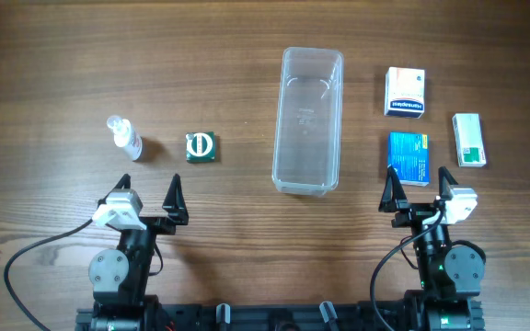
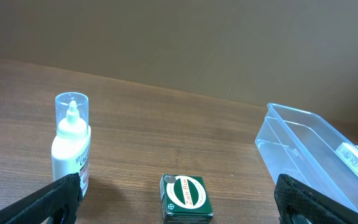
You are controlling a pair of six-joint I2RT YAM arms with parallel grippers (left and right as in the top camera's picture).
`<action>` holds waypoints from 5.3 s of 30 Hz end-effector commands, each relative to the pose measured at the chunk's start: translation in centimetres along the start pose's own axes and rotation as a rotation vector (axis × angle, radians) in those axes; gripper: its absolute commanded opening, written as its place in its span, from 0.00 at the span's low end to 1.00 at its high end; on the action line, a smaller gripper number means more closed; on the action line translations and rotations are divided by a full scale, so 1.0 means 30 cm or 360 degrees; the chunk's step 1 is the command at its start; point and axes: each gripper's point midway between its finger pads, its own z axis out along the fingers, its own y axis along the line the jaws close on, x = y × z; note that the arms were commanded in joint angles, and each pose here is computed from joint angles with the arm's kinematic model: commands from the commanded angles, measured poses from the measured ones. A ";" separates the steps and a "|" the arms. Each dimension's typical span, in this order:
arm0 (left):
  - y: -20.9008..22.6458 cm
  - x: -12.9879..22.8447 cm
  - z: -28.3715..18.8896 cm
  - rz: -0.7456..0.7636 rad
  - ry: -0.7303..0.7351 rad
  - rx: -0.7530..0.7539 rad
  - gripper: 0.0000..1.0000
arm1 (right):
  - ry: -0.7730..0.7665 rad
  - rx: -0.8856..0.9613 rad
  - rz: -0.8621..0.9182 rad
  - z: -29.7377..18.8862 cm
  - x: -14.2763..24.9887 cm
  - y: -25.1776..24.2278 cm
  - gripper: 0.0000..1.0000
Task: Pack container
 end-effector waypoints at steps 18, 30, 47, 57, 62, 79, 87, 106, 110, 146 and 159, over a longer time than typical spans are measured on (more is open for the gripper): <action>-0.002 0.005 -0.001 0.0020 0.0000 0.0014 1.00 | -0.0008 -0.0019 -0.0028 -0.001 -0.003 0.006 1.00; -0.002 0.005 -0.001 0.0019 -0.0001 0.0013 1.00 | -0.0008 -0.0019 -0.0029 -0.001 -0.004 0.006 1.00; -0.002 0.005 -0.001 0.0019 -0.0001 0.0013 1.00 | -0.0008 -0.0019 -0.0027 -0.001 -0.004 0.006 1.00; -0.002 0.005 -0.001 0.0020 -0.0001 0.0013 1.00 | -0.0401 -0.0255 0.0510 -0.037 -0.223 0.078 1.00; -0.002 0.005 -0.001 0.0020 -0.0001 0.0013 1.00 | -0.0920 -0.0403 0.0274 -0.159 -0.472 0.136 1.00; -0.002 0.005 -0.001 0.0020 0.0000 0.0014 1.00 | 0.0406 0.0167 -0.0416 0.407 -0.606 0.028 1.00; -0.002 0.005 -0.001 0.0019 -0.0001 0.0013 1.00 | 0.1431 0.0034 -0.0346 0.656 -0.256 -0.030 1.00; -0.002 0.005 -0.001 0.0020 0.0000 0.0014 1.00 | 0.1951 0.0409 -0.0130 0.782 0.300 -0.245 1.00; -0.002 0.005 -0.001 0.0020 0.0000 0.0014 1.00 | 0.1922 0.0430 -0.0112 0.800 0.310 -0.277 1.00; -0.002 0.005 -0.001 0.0020 -0.0001 0.0013 1.00 | 0.2096 0.0368 -0.0116 0.767 0.497 -0.282 0.98; -0.002 0.005 -0.001 0.0020 0.0000 0.0014 1.00 | 0.2088 0.0435 -0.0083 0.763 0.502 -0.293 0.78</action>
